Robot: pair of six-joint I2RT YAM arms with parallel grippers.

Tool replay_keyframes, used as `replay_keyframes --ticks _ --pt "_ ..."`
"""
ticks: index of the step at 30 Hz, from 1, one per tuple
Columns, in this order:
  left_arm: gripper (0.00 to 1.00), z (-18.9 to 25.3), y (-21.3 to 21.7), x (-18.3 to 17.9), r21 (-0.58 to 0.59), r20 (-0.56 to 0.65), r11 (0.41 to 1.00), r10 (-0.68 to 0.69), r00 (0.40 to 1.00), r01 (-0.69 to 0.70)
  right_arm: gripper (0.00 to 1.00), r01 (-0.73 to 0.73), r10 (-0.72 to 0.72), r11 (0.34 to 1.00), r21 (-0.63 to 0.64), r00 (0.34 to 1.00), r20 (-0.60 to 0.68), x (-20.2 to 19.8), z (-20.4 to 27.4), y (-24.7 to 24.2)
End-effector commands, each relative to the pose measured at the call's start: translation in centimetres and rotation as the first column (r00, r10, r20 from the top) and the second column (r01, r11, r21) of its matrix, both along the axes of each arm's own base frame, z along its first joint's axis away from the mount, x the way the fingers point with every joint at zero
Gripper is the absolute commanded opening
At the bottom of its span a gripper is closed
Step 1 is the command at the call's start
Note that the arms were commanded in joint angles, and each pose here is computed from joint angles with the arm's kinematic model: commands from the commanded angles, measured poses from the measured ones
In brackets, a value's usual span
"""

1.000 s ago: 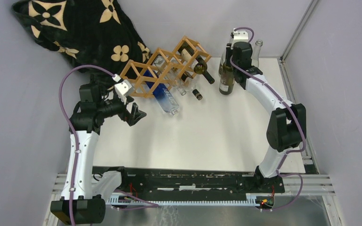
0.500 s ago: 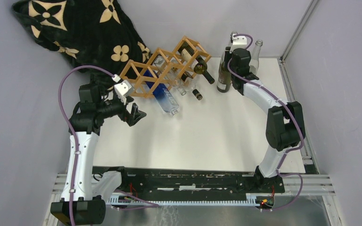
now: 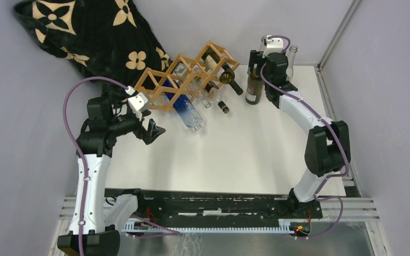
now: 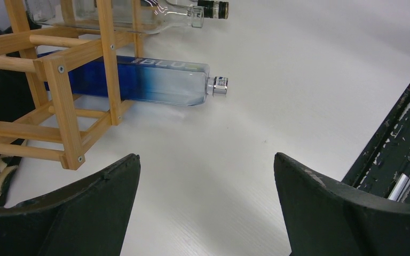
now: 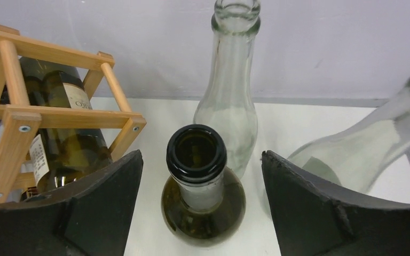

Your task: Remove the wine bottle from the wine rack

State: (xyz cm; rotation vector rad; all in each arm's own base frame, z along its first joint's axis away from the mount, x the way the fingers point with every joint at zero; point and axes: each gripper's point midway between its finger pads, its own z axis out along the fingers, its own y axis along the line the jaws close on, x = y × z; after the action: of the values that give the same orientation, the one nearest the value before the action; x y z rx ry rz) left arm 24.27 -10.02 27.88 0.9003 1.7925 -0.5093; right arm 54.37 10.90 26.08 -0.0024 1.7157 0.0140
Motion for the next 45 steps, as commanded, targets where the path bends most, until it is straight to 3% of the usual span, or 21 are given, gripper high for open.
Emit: replay_keyframes --ticks 1,9,16,22,26,36,45 --pt "1.0 1.3 -0.4 0.0 -0.017 0.054 0.999 -0.027 0.998 0.028 0.9 0.008 -0.014 0.998 0.056 0.993 0.113 -2.2 7.9 -0.5" --pt "1.0 1.7 -0.2 0.3 -0.014 0.055 1.0 -0.006 0.998 0.007 0.88 -0.019 -0.009 0.978 0.206 0.991 0.133 -9.3 11.1 1.0" --pt "1.0 1.5 0.0 0.5 0.0 0.057 1.0 0.001 0.998 -0.001 0.86 -0.312 0.306 0.926 0.213 0.95 0.062 -13.1 8.6 11.6" --pt "1.0 1.9 0.0 0.2 -0.01 0.061 1.0 0.007 0.998 -0.006 0.86 -0.507 0.552 0.826 0.247 0.817 -0.167 -11.9 2.0 18.9" --pt "1.0 1.7 0.0 -0.1 0.001 0.076 1.0 0.004 0.997 -0.004 0.88 -0.548 0.622 0.779 0.304 0.737 -0.266 -11.4 -2.1 21.6" --pt "1.0 1.6 0.0 -0.1 0.003 0.076 1.0 0.0 0.997 -0.001 0.87 -0.57 0.688 0.722 0.392 0.65 -0.322 -10.1 -7.5 25.4" --pt "1.0 1.2 0.0 -0.3 0.013 0.072 1.0 -0.011 0.997 0.01 0.73 -0.562 0.693 0.718 0.41 0.626 -0.358 -7.7 -10.4 27.4"
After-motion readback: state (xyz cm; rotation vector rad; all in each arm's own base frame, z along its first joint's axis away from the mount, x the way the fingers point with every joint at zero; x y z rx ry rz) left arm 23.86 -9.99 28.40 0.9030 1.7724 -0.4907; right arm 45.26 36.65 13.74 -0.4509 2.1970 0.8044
